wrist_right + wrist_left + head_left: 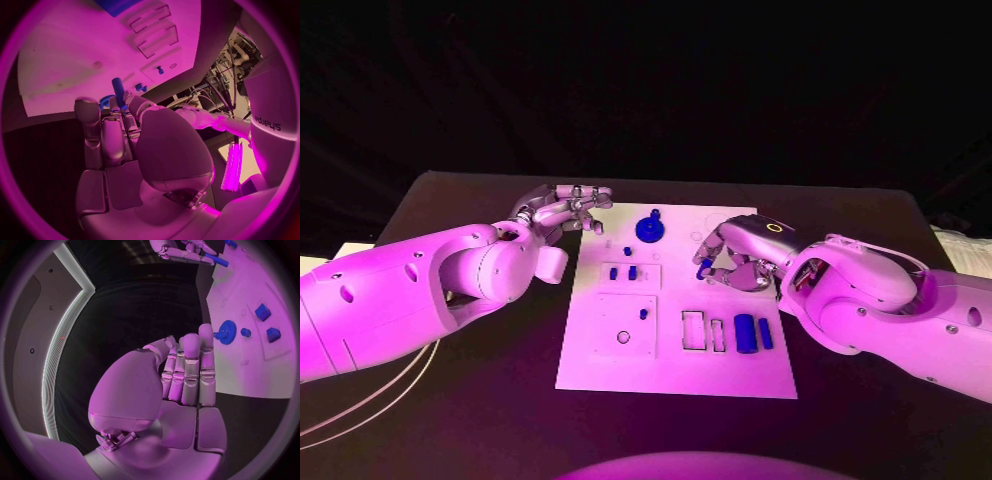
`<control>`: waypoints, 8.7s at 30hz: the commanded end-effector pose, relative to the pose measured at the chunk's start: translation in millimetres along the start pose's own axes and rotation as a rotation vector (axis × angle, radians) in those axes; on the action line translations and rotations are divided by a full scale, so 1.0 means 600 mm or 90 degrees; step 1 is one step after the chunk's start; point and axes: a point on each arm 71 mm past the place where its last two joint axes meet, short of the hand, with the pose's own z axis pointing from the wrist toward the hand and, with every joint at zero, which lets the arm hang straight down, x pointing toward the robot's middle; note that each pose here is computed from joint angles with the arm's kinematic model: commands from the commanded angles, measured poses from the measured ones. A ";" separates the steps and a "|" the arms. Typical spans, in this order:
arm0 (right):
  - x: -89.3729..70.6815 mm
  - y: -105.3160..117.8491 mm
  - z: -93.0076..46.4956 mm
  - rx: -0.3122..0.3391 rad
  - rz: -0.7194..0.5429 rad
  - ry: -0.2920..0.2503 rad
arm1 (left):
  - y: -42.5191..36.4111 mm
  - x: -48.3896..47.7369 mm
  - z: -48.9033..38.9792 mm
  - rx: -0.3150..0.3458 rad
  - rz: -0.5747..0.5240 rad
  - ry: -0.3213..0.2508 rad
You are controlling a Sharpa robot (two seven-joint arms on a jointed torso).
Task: Assemble the parts on the task board
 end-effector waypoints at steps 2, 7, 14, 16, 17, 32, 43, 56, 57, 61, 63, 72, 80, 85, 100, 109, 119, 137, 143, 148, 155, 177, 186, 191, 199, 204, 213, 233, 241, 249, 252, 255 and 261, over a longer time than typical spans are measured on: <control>0.003 0.032 0.003 -0.036 0.029 -0.003 | 0.000 0.005 0.001 0.006 -0.001 0.012; 0.012 0.072 0.009 -0.080 0.056 0.000 | 0.000 0.007 0.001 0.007 -0.001 0.013; 0.028 0.119 0.020 -0.133 0.083 0.007 | 0.001 0.010 0.002 0.007 -0.002 0.016; 0.036 0.126 0.022 -0.141 0.087 0.014 | 0.001 0.010 0.002 0.007 -0.002 0.016; 0.042 0.130 0.025 -0.145 0.089 0.021 | 0.001 0.011 0.002 0.007 -0.002 0.016; 0.120 0.146 0.040 -0.159 0.116 0.080 | 0.000 0.014 0.002 0.010 -0.003 0.022; 0.141 0.148 0.046 -0.159 0.113 0.099 | 0.000 0.015 0.003 0.009 -0.004 0.024; 0.141 0.145 0.049 -0.140 0.085 0.066 | 0.001 0.015 0.003 0.007 -0.004 0.025; 0.140 0.145 0.049 -0.139 0.084 0.064 | 0.001 0.015 0.003 0.007 -0.004 0.025; 0.141 0.144 0.048 -0.134 0.082 0.062 | 0.001 0.014 0.003 0.006 -0.004 0.025; 0.142 0.144 0.048 -0.132 0.080 0.065 | 0.001 0.014 0.003 0.006 -0.004 0.025; 0.149 0.143 0.047 -0.127 0.065 0.102 | 0.001 0.014 0.003 0.006 -0.004 0.025; 0.149 0.144 0.048 -0.123 0.050 0.101 | 0.001 0.013 0.003 0.005 -0.004 0.024; 0.151 0.148 0.049 -0.123 0.038 0.110 | 0.001 0.013 0.003 0.005 -0.004 0.024; 0.153 0.155 0.054 -0.132 0.041 0.109 | 0.002 0.014 0.003 0.003 -0.004 0.025; 0.144 0.152 0.053 -0.127 0.059 0.064 | 0.002 0.011 0.004 0.002 -0.003 0.021; 0.120 0.144 0.039 -0.135 0.117 -0.029 | 0.002 0.009 0.004 0.001 -0.003 0.020; 0.038 -0.007 -0.063 0.092 0.204 0.025 | 0.002 0.006 0.001 0.000 -0.002 0.017; 0.037 -0.048 -0.100 0.163 0.151 0.053 | 0.002 0.006 0.000 -0.001 -0.002 0.018; 0.038 -0.064 -0.121 0.205 0.090 0.080 | 0.007 0.004 0.000 -0.005 -0.001 0.016; 0.039 -0.069 -0.135 0.228 0.052 0.096 | 0.014 0.003 -0.001 -0.011 -0.002 0.016; 0.070 -0.059 -0.131 0.228 0.026 0.152 | 0.019 0.001 -0.002 -0.014 -0.003 0.014; 0.091 -0.057 -0.119 0.224 0.018 0.164 | 0.020 -0.001 -0.003 -0.015 -0.003 0.014; 0.104 -0.057 -0.111 0.218 0.018 0.168 | 0.020 -0.001 -0.003 -0.015 -0.003 0.014; 0.122 -0.055 -0.101 0.217 0.024 0.179 | 0.021 -0.002 -0.004 -0.018 -0.003 0.015; 0.123 -0.055 -0.101 0.220 0.031 0.167 | 0.021 -0.003 -0.005 -0.017 -0.004 0.015; 0.101 -0.052 -0.111 0.231 0.112 0.089 | 0.021 -0.004 -0.005 -0.017 -0.003 0.014; 0.104 -0.024 -0.091 0.258 0.283 0.152 | 0.024 0.001 -0.003 -0.022 -0.006 0.022; 0.114 -0.007 -0.073 0.242 0.278 0.161 | 0.024 0.000 -0.003 -0.023 -0.006 0.021; 0.118 -0.003 -0.067 0.243 0.267 0.168 | 0.024 0.000 -0.003 -0.023 -0.005 0.020; 0.119 0.000 -0.066 0.240 0.266 0.172 | 0.025 -0.001 -0.003 -0.024 -0.005 0.020; 0.119 0.004 -0.065 0.236 0.263 0.177 | 0.025 0.000 -0.002 -0.026 -0.005 0.021; 0.118 0.006 -0.065 0.231 0.248 0.174 | 0.025 -0.001 -0.002 -0.028 -0.005 0.019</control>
